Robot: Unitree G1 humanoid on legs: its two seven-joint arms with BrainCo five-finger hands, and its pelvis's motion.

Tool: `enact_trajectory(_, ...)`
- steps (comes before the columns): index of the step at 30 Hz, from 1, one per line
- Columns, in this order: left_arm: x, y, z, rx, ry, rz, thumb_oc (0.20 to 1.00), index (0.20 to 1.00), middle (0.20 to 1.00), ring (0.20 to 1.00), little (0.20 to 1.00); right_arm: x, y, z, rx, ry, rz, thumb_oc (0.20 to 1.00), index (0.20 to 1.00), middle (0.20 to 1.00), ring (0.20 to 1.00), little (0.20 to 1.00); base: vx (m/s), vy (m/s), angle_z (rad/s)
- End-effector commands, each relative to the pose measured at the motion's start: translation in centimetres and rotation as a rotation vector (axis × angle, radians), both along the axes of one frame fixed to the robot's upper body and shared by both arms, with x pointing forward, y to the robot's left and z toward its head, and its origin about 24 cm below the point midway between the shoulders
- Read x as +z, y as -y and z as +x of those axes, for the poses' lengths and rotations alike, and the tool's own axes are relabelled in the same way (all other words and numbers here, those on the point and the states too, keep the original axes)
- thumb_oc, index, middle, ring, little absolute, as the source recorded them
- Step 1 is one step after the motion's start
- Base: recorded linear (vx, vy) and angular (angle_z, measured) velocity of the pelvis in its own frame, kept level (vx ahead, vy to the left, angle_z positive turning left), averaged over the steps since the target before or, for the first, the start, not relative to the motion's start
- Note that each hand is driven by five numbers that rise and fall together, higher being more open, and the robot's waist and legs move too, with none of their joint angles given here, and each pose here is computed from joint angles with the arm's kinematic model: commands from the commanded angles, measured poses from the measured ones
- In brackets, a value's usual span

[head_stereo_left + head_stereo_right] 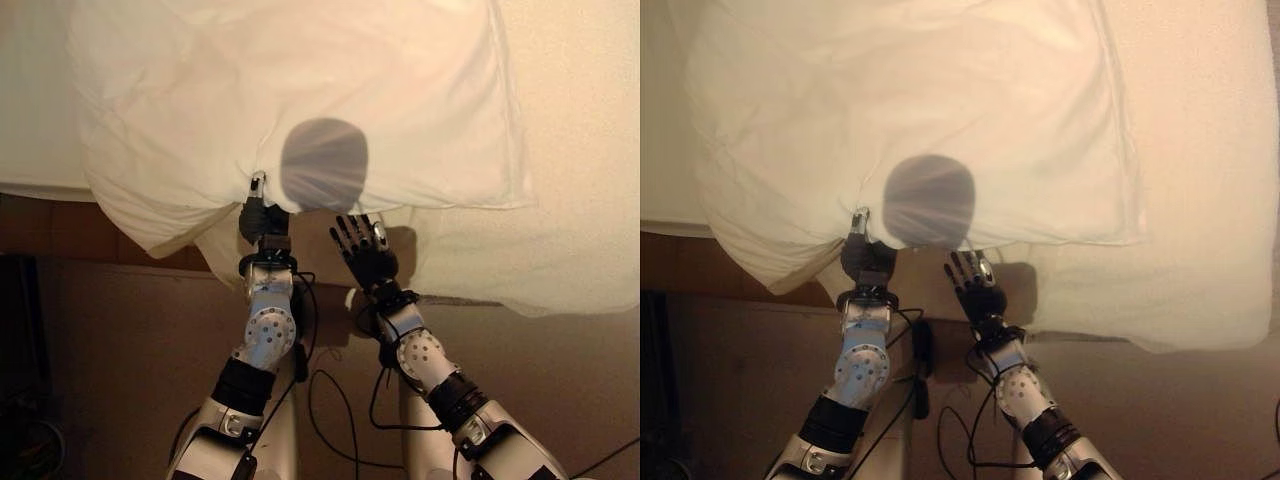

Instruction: Make the bed

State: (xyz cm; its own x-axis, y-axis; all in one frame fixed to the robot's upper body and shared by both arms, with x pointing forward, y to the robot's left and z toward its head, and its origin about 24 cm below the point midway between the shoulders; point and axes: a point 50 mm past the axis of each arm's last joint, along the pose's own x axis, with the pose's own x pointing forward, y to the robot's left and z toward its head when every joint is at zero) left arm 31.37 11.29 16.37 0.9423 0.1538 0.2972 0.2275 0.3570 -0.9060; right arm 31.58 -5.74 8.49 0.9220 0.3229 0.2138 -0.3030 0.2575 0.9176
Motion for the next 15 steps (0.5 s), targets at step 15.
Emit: enact_trajectory(15, 3.3, -3.4, -2.3, 0.153, 0.224, 0.090, 0.200, 0.200, 0.200, 0.200, 0.200, 8.8, 2.9, 3.0, -0.203, 0.188, 0.233, 1.000, 1.000, 1.000, 1.000, 1.000, -0.01, 0.003, 0.00)
